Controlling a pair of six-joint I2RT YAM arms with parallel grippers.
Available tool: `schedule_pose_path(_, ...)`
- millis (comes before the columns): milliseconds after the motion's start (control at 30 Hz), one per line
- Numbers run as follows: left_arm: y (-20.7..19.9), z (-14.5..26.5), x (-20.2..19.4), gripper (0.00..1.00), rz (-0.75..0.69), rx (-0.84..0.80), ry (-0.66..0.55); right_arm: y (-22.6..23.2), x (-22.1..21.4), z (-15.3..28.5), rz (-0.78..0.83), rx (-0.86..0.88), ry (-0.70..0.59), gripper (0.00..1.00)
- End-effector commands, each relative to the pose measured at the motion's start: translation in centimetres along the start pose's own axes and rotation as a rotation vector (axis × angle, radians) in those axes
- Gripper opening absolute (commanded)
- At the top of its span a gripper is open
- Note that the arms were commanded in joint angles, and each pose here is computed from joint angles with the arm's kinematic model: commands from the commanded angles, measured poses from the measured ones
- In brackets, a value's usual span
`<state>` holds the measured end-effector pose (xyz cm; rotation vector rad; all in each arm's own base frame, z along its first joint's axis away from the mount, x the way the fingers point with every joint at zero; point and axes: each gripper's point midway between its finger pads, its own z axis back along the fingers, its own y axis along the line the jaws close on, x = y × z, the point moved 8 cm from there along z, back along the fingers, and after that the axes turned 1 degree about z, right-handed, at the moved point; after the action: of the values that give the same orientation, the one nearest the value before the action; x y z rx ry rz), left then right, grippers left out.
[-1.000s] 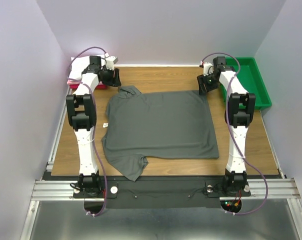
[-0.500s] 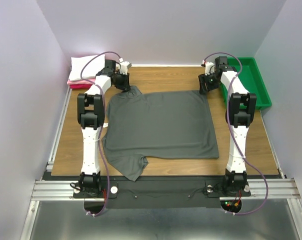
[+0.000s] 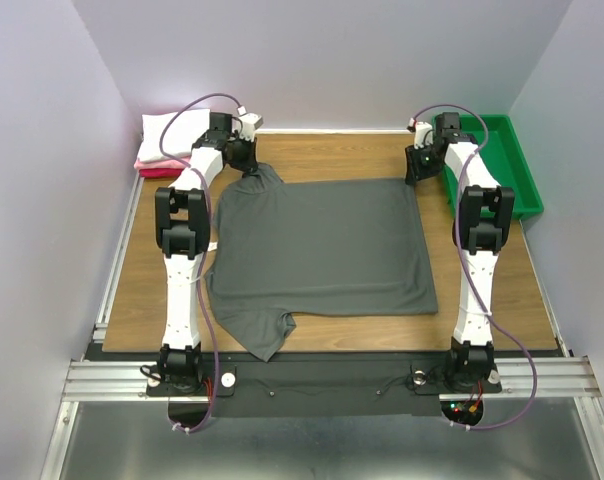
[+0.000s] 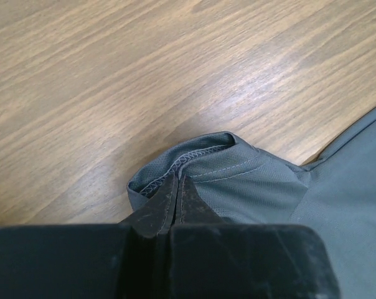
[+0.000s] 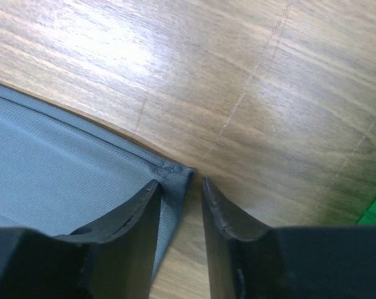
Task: Fold and stack the t-shirts
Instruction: Flatten the tshirt out
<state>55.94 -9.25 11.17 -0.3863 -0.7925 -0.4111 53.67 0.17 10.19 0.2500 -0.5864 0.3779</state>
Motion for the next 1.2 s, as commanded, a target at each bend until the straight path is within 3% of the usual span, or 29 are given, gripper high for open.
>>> schedule_pose_path(0,-0.6,3.5,5.3,0.13,-0.105,0.052,-0.127,0.4,1.3,-1.0,0.016,0.052,-0.076,0.36)
schedule_pose_path(67,-0.7,3.4,5.2,0.19,-0.116,0.039,-0.117,0.5,1.4,-1.0,0.015,0.057,-0.079,0.36)
schedule_pose_path(133,-0.7,3.2,4.8,0.25,-0.116,0.035,-0.108,0.5,1.5,-0.9,0.018,0.054,-0.083,0.41)
schedule_pose_path(233,-0.6,3.1,4.7,0.45,-0.106,0.038,-0.106,0.3,1.6,-0.9,0.015,0.039,-0.086,0.57)
schedule_pose_path(300,-0.6,3.1,4.7,0.48,-0.099,0.046,-0.106,0.2,1.7,-1.0,0.013,0.033,-0.090,0.57)
schedule_pose_path(733,0.3,2.4,4.3,0.54,-0.063,0.097,-0.089,-0.1,2.1,-1.5,0.002,0.022,-0.119,0.58)
schedule_pose_path(967,0.2,2.0,4.1,0.47,-0.033,0.070,-0.087,0.5,2.1,-1.5,0.005,0.076,-0.130,0.36)
schedule_pose_path(1167,0.3,1.9,3.7,0.51,-0.016,0.082,-0.070,0.4,2.4,-1.2,0.015,0.058,-0.136,0.42)
